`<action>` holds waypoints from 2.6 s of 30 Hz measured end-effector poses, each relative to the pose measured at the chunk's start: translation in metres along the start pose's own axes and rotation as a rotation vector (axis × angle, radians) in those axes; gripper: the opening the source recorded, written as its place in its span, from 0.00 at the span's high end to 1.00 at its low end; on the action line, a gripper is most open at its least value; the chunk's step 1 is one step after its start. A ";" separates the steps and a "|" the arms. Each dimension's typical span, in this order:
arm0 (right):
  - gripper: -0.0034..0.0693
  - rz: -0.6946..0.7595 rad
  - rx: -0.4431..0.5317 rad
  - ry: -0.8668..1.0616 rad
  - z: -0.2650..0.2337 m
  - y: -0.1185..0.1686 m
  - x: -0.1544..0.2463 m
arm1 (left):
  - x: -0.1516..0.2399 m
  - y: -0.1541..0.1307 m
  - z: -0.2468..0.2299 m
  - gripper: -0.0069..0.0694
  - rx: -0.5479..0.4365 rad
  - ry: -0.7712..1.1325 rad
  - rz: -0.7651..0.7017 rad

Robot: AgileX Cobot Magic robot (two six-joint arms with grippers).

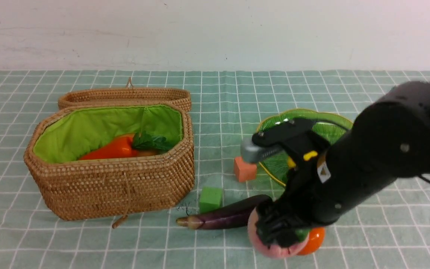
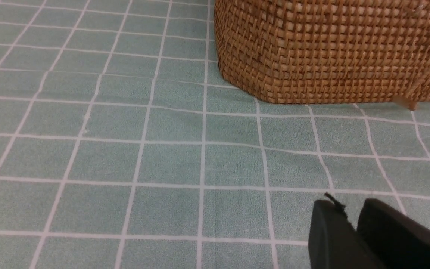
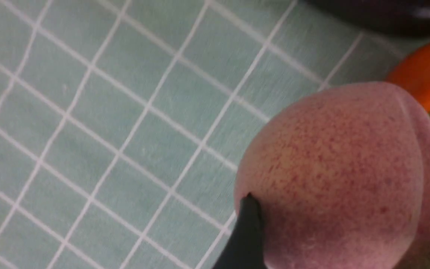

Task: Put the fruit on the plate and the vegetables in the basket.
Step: Grab a peach with your right arm and put it on the plate on the right, then grab a tomato with your right arm and place it on the plate on the right.

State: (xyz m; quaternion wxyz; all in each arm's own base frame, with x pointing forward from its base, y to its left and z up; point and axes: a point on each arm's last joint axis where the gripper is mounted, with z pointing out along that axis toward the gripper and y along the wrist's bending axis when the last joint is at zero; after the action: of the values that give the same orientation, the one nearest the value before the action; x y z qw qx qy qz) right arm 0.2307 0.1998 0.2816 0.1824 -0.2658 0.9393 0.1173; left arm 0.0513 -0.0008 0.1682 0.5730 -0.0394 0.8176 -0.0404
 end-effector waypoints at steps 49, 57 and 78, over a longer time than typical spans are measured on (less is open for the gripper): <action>0.09 0.542 0.120 -0.283 -0.024 -0.168 -0.021 | 0.000 0.000 0.000 0.70 0.000 0.000 0.000; 0.11 0.525 -0.027 -0.072 0.014 -0.120 0.042 | 0.000 0.000 0.000 0.69 0.000 0.000 0.000; 0.15 0.559 -0.170 -0.046 0.086 -0.125 0.037 | 0.000 0.000 0.000 0.69 0.000 0.000 0.000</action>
State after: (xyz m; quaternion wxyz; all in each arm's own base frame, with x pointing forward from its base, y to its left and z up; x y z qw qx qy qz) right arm 0.2931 0.1062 0.1728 0.1413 -0.0084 0.9585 0.2474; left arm 0.0513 -0.0008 0.1682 0.5730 -0.0394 0.8176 -0.0404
